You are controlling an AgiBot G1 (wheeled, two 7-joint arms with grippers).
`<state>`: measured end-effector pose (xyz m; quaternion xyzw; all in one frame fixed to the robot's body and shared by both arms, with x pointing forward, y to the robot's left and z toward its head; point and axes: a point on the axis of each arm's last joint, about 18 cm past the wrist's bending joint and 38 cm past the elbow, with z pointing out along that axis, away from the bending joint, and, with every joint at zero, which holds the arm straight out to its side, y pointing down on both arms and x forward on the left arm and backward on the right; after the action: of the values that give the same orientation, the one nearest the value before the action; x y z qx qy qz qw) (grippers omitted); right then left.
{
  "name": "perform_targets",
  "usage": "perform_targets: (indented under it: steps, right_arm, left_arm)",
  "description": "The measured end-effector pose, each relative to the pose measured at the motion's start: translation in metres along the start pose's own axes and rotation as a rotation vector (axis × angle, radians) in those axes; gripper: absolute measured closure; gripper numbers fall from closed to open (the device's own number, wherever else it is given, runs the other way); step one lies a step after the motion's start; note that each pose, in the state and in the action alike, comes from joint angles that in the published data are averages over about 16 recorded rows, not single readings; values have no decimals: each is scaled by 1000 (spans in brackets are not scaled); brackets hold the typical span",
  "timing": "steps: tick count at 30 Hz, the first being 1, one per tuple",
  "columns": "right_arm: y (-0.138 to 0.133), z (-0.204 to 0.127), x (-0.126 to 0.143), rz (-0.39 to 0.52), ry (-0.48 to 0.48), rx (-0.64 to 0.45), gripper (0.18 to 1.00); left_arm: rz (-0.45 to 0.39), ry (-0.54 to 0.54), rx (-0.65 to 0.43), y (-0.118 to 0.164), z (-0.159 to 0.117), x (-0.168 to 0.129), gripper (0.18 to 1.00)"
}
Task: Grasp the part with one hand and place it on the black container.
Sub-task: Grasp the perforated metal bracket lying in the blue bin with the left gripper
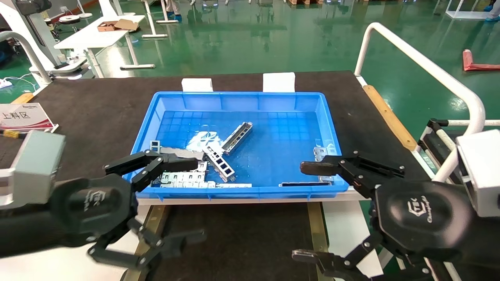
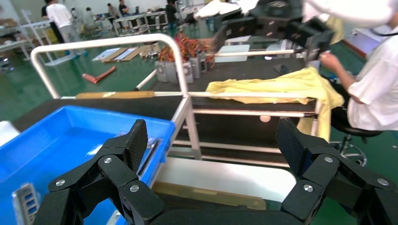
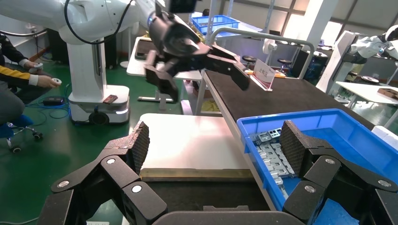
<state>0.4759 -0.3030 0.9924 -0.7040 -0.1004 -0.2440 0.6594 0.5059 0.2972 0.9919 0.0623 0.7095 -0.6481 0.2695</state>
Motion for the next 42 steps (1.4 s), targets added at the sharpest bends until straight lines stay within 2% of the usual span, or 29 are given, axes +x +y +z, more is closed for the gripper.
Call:
perform_targets:
  steps: [9, 25, 33, 42]
  right_arm:
    - [0, 0, 0, 0, 0, 0, 178]
    - [0, 0, 0, 0, 0, 0, 178]
    - [0, 0, 0, 0, 0, 0, 178]
    - [0, 0, 0, 0, 0, 0, 178]
  left_arm:
    - [-41, -99, -60, 23, 32, -37, 184]
    - [-124, -333, -161, 71, 114, -126, 184]
    - [-124, -452, -220, 99, 146, -159, 184]
    - [-89, -533, -294, 126, 171, -174, 184]
